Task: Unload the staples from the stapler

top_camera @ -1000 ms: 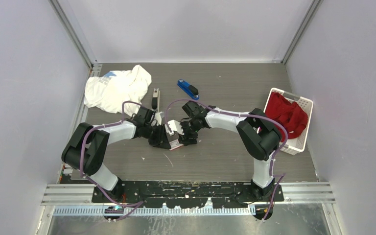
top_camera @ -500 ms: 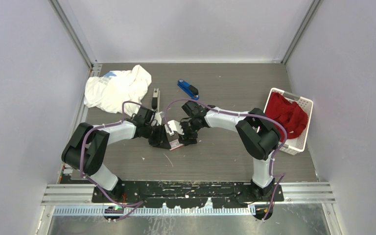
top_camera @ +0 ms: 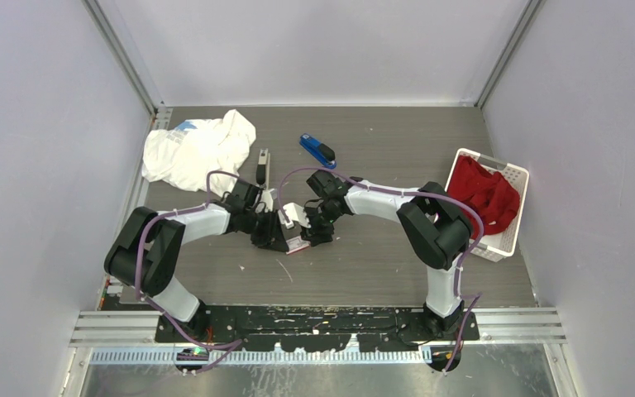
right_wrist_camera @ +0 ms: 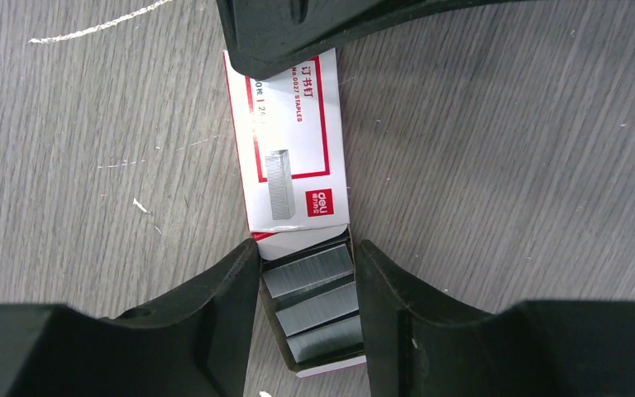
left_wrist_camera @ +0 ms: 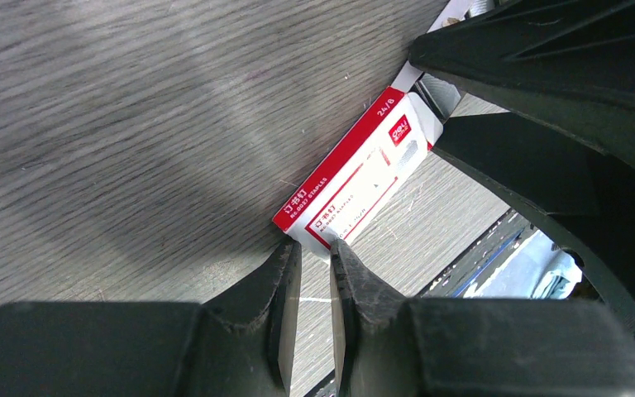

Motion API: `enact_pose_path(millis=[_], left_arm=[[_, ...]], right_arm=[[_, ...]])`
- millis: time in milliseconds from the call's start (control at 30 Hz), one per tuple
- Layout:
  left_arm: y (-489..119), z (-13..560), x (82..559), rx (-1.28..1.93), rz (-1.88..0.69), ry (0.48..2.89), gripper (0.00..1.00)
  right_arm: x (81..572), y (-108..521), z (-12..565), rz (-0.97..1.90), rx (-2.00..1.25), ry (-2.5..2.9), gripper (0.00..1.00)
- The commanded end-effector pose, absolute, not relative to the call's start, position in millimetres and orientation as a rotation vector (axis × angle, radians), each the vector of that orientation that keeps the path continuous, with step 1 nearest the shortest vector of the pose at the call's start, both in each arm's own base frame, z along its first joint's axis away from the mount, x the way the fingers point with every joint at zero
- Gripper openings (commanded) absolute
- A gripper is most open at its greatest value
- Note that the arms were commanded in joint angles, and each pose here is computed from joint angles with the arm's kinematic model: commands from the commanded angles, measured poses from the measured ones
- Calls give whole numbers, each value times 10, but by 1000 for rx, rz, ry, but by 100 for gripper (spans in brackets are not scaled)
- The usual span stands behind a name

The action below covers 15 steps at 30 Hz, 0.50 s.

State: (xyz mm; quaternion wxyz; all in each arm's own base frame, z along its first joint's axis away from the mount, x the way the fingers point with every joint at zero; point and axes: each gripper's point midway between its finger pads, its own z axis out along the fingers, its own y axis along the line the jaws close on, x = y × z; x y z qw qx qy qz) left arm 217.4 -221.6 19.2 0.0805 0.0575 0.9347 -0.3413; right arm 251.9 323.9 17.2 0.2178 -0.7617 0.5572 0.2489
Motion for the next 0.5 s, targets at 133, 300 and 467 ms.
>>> enact_pose_path(millis=[133,300,467], left_arm=[[-2040,-99,1976,190,-861,2924,22],[-2043,-93,1977,189,-863,2923,22],[-2045,-88,1976,188,-865,2924,23]], right_arm=[[2468,3152,-139,654,-2155,1622,48],[2438,3181,-116,685,-2139,1632,48],[2364,3171,-93,710,-2175,1601,56]])
